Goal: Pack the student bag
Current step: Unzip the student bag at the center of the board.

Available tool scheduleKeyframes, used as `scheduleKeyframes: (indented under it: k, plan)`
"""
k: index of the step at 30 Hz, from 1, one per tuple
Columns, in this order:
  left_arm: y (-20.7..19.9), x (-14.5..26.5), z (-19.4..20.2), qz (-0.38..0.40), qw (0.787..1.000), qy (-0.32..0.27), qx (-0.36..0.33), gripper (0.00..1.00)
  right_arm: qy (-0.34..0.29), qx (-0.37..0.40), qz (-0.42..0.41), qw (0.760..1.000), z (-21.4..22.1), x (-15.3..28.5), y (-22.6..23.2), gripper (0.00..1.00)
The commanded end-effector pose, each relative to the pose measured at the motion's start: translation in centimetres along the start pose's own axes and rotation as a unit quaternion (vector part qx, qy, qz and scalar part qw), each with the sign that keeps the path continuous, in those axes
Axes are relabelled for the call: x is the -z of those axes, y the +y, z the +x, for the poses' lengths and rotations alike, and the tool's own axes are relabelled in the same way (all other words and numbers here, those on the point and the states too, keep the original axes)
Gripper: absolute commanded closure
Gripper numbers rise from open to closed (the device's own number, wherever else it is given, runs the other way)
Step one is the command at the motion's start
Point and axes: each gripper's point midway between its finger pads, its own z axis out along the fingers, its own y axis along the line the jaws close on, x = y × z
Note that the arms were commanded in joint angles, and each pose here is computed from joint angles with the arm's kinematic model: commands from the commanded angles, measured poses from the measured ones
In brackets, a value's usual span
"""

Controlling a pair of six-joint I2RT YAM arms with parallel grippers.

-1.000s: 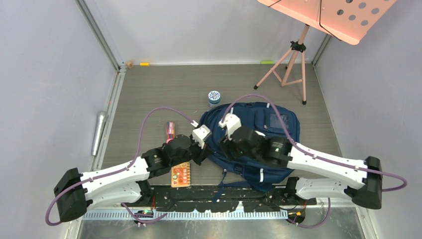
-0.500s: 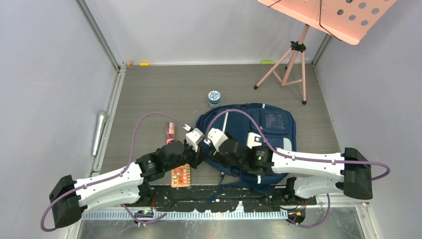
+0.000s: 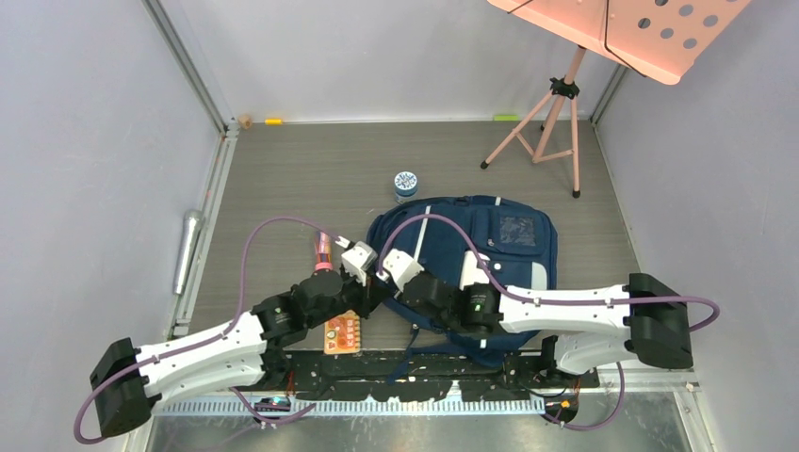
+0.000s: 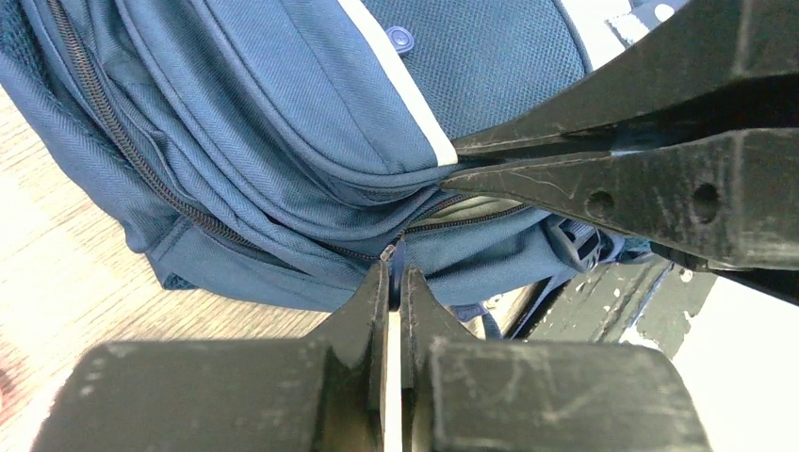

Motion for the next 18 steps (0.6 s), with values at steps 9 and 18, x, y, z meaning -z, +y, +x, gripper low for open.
scheduleKeyframes:
  k: [9, 18]
  plan:
    - [-0.1, 2.8, -2.3, -0.025, 0.983, -0.052, 0.172, 0.35, -0.074, -0.064, 0.120, 0.988, -2.4, 3.8, -6.3, 0.99]
    - [0.4, 3.7, -4.5, -0.041, 0.991, -0.075, 0.103, 0.30, -0.079, -0.079, 0.112, 0.987, -2.4, 4.1, -6.2, 0.99]
